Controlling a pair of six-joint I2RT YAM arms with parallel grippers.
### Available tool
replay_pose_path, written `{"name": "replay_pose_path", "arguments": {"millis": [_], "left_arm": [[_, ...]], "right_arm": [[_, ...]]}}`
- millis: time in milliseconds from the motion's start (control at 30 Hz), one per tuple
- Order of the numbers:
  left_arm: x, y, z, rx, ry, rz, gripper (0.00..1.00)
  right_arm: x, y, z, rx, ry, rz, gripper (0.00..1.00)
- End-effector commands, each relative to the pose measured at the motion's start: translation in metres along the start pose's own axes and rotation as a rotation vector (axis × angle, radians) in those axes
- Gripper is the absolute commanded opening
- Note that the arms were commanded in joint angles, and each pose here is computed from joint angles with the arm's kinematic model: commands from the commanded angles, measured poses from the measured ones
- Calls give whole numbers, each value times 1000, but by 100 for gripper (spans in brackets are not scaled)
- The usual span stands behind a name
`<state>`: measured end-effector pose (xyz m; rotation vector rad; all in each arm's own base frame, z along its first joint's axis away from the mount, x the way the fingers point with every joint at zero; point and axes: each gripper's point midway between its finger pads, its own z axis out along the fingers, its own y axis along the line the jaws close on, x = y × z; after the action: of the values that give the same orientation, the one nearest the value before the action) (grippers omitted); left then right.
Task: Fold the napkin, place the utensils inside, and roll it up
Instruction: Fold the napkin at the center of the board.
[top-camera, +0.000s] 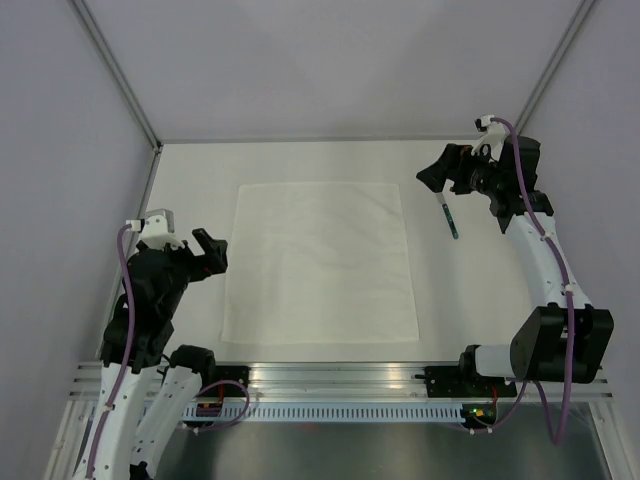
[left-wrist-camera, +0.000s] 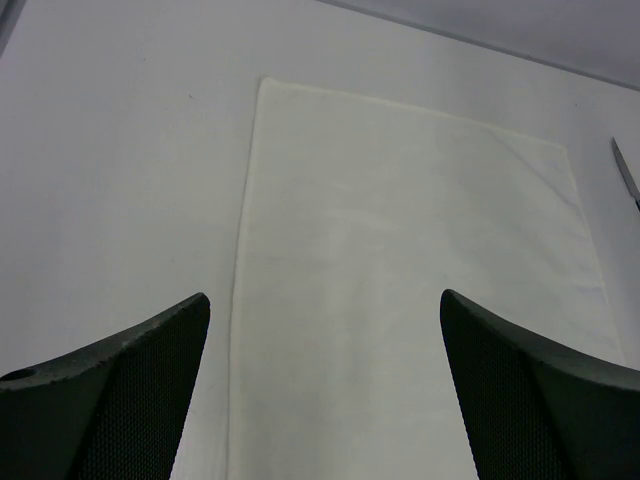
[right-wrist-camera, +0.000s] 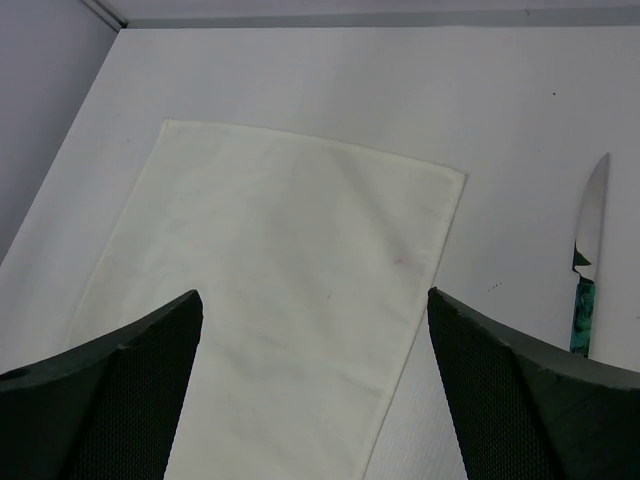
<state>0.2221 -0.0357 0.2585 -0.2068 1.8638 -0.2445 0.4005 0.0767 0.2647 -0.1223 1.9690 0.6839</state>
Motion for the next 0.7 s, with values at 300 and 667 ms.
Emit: {"name": "replay_pose_path", "arguments": {"millis": [300, 667], "left_arm": [[-1, -4, 2, 15, 11, -7, 100], [-72, -9, -5, -44, -97, 6, 100]], "right_arm": [[7, 38, 12, -13, 12, -145, 98], [172, 263, 72, -318, 280, -626, 86]]}}
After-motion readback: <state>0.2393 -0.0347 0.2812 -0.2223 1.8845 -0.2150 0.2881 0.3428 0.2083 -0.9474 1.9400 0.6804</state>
